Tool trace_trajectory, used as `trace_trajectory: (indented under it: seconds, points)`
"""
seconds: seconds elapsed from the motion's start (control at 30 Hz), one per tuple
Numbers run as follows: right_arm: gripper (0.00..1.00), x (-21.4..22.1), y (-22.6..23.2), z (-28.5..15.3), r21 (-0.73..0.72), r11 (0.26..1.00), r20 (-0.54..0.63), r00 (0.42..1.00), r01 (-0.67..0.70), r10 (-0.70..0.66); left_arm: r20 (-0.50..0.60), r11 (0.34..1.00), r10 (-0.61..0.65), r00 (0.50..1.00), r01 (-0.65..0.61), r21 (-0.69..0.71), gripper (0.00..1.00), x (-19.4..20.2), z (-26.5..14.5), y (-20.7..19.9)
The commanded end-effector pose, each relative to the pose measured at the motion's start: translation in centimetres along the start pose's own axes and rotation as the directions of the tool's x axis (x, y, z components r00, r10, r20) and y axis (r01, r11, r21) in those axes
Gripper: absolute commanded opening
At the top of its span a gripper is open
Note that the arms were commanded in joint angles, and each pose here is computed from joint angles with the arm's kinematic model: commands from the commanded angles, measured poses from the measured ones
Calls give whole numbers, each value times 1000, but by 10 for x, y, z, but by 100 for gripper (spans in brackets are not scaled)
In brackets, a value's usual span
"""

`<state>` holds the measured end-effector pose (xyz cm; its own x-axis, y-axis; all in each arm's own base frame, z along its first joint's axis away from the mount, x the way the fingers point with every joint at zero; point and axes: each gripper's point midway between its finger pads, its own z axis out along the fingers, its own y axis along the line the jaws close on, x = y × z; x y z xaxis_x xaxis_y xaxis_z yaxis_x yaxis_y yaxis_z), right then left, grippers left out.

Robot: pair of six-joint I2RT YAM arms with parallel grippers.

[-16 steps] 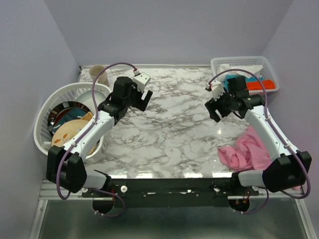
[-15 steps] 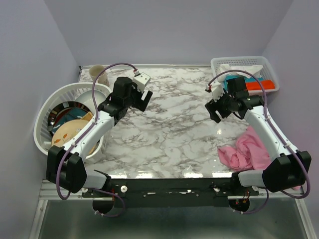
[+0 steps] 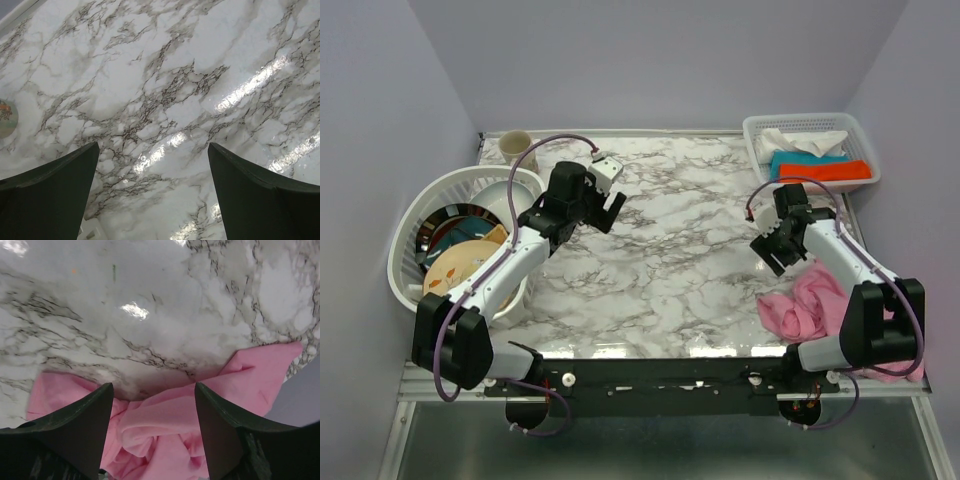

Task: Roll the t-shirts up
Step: Pick up the T-shirt at the corner of the board.

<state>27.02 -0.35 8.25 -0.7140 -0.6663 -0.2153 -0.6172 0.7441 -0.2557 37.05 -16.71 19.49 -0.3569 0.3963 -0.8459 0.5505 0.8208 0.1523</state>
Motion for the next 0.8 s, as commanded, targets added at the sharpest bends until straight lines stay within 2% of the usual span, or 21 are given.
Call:
trace_trajectory:
  seconds: [0.0, 0.27, 0.43, 0.5, 0.57, 0.6, 0.63, 0.7, 0.77]
  points:
    - [75, 42, -25, 4, 78, 991, -151, 982, -105, 116, 8, 999, 23, 1000, -23, 34, 99, 2, -10, -8]
    - [76, 95, -14, 10, 18, 993, -353, 928, -118, 117, 0, 999, 21, 1000, -21, 42, 99, 10, -9, -11]
    - [77, 101, -3, -16, -15, 988, -382, 914, -156, 139, -1, 999, 38, 999, -38, 34, 99, 10, -10, -9]
    - [75, 106, 0, -20, -21, 988, -397, 908, -153, 132, -1, 999, 43, 999, -43, 32, 99, 12, -9, -9]
    - [46, 112, 8, -25, -52, 986, -423, 898, -156, 120, 1, 999, 40, 999, -40, 36, 99, 12, -8, -9]
    - [28, 112, 11, -27, -71, 984, -429, 896, -160, 115, 3, 998, 41, 999, -41, 42, 99, 12, -8, -10]
    - [1, 109, 14, -32, -99, 979, -431, 895, -179, 120, 5, 998, 38, 999, -38, 45, 99, 11, -8, -11]
    - [1, 101, 11, -36, -116, 978, -412, 904, -173, 111, 7, 998, 38, 999, -38, 49, 99, 10, -8, -12]
    - [1, 72, -5, -43, -101, 984, -335, 937, -144, 103, 12, 998, 39, 999, -39, 46, 99, 9, -8, -11]
